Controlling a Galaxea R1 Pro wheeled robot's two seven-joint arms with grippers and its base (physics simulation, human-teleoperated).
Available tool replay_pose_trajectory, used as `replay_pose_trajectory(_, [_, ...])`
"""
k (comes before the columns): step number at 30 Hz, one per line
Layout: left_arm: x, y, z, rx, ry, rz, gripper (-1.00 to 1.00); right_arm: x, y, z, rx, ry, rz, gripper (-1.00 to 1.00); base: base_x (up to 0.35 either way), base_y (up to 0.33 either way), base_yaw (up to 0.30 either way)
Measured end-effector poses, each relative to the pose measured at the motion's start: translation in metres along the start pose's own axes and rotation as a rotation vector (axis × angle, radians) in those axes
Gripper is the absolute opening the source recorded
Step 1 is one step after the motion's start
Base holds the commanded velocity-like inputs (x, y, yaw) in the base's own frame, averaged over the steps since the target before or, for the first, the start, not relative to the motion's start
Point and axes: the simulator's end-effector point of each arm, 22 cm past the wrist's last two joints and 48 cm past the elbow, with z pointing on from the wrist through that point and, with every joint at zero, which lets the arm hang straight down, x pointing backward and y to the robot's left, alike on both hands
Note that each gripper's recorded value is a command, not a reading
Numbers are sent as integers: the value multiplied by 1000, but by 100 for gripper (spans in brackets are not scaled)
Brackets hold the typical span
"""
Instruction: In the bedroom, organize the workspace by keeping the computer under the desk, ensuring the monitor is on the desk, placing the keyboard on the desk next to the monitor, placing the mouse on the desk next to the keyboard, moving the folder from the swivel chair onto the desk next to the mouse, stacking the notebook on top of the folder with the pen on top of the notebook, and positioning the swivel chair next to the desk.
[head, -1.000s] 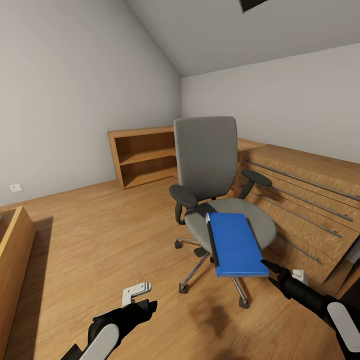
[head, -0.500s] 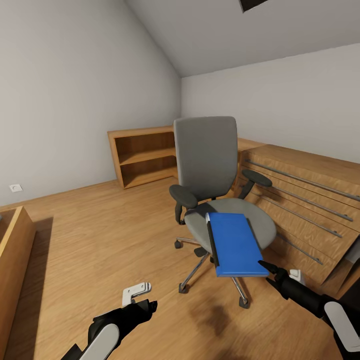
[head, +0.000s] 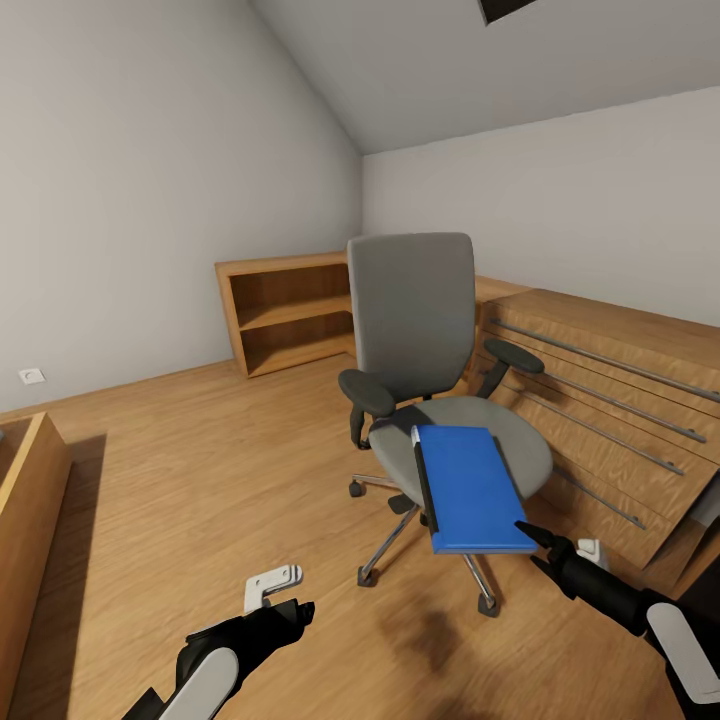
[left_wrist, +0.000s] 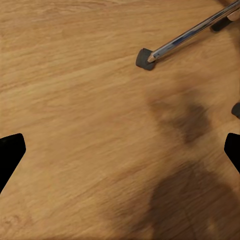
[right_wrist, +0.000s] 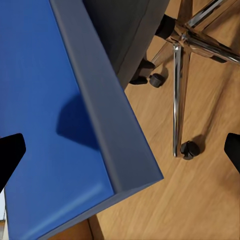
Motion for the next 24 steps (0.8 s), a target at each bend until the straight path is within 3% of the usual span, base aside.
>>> replay_pose_trajectory(24, [0,0,0,0,0,0,100,12,2,6,-1,30,-11,100,0,0,0])
